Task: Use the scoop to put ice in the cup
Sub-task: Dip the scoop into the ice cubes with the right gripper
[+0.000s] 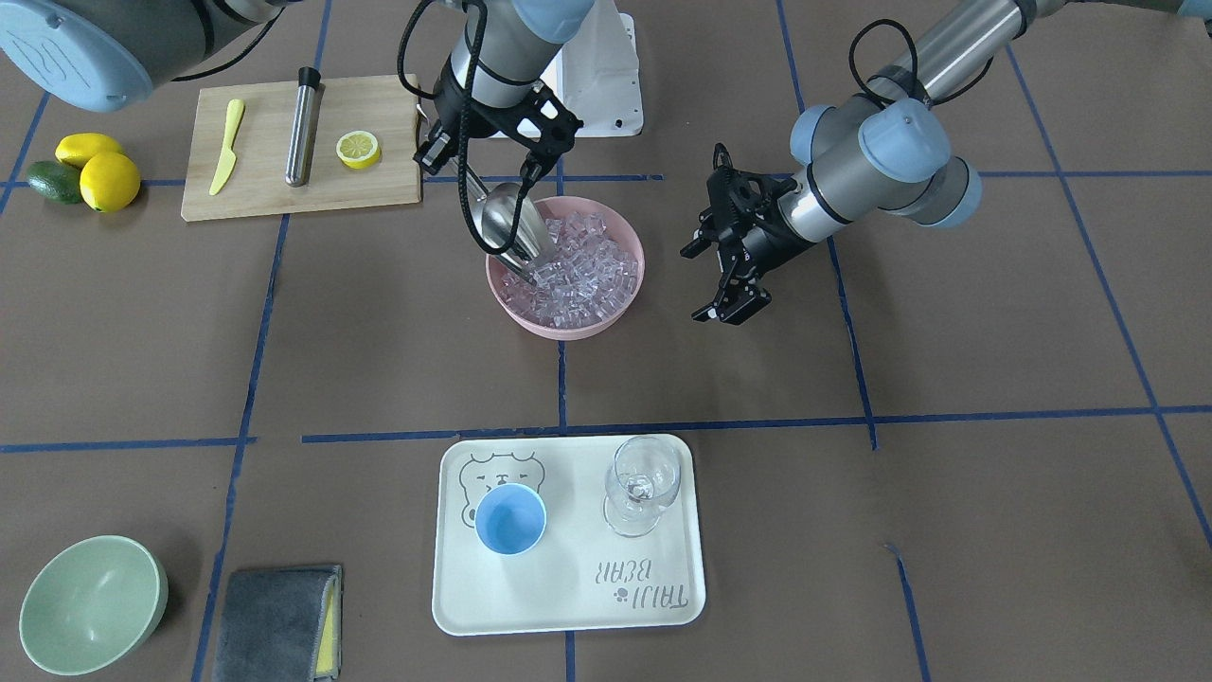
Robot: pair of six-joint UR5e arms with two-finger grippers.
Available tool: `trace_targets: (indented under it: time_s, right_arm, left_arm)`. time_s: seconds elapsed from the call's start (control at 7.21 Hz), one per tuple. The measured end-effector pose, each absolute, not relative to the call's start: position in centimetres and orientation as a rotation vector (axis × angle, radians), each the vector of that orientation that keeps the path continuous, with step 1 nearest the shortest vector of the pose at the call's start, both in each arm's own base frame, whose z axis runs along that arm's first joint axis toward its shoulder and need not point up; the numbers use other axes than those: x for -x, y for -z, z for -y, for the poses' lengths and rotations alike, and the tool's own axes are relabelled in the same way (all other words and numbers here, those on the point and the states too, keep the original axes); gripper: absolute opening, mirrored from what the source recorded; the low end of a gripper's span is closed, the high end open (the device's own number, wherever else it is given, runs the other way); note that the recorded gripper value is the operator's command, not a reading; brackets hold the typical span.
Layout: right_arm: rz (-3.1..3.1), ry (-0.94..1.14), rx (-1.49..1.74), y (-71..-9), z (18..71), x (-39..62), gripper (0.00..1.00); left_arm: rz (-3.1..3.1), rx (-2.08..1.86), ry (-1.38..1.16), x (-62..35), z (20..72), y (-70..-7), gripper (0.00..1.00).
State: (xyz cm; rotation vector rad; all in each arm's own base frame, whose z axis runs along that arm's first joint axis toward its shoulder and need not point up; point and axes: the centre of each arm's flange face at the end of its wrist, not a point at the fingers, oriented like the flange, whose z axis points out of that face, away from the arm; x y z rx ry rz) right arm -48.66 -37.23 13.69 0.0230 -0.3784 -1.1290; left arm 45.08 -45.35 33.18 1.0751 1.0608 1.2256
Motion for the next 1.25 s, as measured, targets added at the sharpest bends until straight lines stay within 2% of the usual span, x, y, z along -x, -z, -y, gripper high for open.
trace_targets:
  time_s: [1.25]
  right_arm:
    - [0.445, 1.146, -0.132, -19.3, 36.5, 50.2, 0.0]
  left_arm:
    - [-1.064, -1.084, -1.225, -45.0, 45.3, -32.7, 1.0]
